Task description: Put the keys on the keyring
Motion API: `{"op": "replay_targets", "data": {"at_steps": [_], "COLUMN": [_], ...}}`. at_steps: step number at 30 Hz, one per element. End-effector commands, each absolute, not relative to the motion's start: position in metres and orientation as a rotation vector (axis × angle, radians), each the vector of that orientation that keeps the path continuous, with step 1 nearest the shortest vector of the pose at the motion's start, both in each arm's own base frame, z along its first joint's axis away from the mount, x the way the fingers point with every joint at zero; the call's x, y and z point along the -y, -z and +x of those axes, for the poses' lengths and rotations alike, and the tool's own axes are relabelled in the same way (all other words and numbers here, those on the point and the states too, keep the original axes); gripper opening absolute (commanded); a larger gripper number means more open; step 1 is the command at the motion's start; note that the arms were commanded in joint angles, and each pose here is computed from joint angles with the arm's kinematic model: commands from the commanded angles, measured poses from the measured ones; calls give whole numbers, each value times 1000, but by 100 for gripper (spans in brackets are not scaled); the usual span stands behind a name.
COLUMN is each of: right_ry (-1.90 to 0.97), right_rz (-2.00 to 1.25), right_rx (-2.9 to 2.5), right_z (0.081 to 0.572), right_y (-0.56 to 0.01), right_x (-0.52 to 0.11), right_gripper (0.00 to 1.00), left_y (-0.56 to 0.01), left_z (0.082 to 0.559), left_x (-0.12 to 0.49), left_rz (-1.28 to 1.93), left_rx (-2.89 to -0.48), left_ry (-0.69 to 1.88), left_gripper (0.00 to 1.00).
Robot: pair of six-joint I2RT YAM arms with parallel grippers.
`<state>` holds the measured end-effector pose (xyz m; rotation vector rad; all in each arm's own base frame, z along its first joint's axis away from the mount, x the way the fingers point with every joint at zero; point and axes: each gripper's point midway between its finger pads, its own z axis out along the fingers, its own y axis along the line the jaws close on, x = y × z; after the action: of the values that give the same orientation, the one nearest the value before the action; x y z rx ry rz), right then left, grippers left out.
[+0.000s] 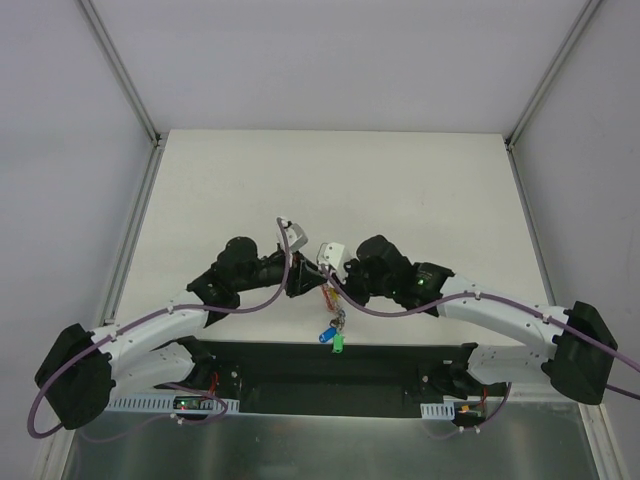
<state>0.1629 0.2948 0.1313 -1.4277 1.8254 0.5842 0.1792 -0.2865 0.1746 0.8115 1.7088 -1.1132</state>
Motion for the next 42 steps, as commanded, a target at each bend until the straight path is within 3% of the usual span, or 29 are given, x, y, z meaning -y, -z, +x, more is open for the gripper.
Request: {"op": "replay_targets", "data": {"at_steps": [1, 11, 14, 24, 29, 42], "right_ry": [-609, -632, -639, -658, -674, -705], "right_rz": [-1476, -1493, -1496, -1460, -1464, -1521], "right_rx": [-1777, -1777, -1776, -1771, -1760, -1744], "right_z": [164, 161, 160, 164, 164, 156], "right_y": [-147, -146, -145, -146, -148, -148], "right_x": [-304, -305, -305, -301, -302, -302], "right_gripper": [1, 1, 1, 1, 1, 1], "left_y": [-159, -144, -143, -147, -148, -150], "left_z": [164, 166, 172, 174, 162, 162], "left_x": [291, 300, 301, 297, 296, 294], "left_rz": [1027, 1121, 1101, 1009, 1116, 1346], "left_rx": [-1749, -1764, -1759, -1651, -1541, -1174], "left_ry": [1111, 1136, 1128, 1236, 1262, 1056], "left_gripper": [26, 24, 31, 41, 48, 61]}}
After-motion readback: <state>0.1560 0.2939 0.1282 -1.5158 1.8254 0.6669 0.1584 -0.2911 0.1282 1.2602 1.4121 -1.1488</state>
